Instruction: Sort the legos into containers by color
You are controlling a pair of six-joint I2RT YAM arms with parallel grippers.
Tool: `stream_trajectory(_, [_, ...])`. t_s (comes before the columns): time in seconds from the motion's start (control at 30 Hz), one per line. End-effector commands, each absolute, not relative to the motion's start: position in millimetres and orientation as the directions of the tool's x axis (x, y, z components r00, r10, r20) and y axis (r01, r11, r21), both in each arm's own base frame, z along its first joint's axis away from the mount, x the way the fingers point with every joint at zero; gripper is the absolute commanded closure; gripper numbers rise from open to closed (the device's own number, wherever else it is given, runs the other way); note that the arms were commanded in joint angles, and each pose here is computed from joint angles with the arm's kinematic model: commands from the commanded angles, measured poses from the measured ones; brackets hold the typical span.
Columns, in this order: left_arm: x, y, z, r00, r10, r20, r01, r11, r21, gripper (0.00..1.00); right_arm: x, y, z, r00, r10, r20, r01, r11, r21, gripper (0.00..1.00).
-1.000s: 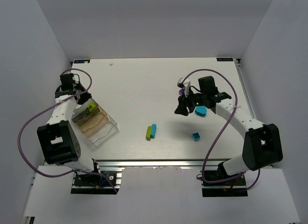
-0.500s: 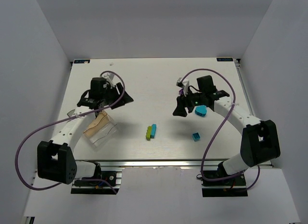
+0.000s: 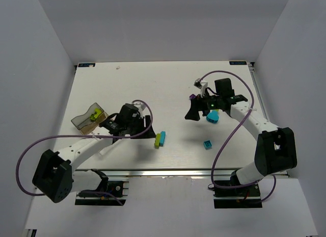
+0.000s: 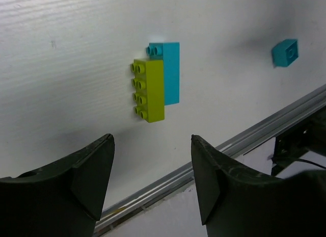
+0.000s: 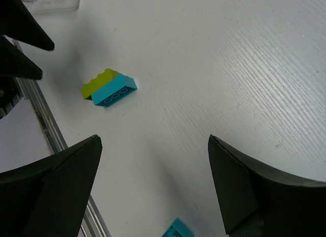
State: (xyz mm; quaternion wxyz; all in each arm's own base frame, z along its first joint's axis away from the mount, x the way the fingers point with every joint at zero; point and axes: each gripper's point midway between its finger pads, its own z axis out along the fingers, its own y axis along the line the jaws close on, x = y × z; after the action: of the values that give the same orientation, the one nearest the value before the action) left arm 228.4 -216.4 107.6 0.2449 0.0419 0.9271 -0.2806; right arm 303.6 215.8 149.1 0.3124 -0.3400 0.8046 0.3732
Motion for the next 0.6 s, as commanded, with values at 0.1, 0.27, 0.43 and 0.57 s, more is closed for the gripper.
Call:
stream_trajectory(0.1, [229, -240, 80, -0.866, 0.027, -0.5, 0.264, 0.873, -0.409, 0.29, 308, 221, 163, -0.551, -0.288, -0.783, -0.794, 0.47, 0.385, 0.11])
stream_trajectory(0.27, [234, -254, 69, -0.859, 0.092, -0.504, 0.3, 0.889, -0.347, 0.29, 307, 220, 161, -0.555, -0.289, -0.78, -0.79, 0.476, 0.386, 0.11])
stream_trajectory(0.43, [231, -258, 47, -0.856, 0.2, -0.476, 0.339, 0.913, -0.226, 0.3, 308, 219, 160, -0.551, -0.291, -0.782, -0.791, 0.482, 0.377, 0.11])
stream_trajectory(0.57, [232, -262, 40, -0.852, 0.227, -0.473, 0.349, 0.918, -0.188, 0.31, 308, 219, 158, -0.553, -0.29, -0.781, -0.79, 0.48, 0.381, 0.11])
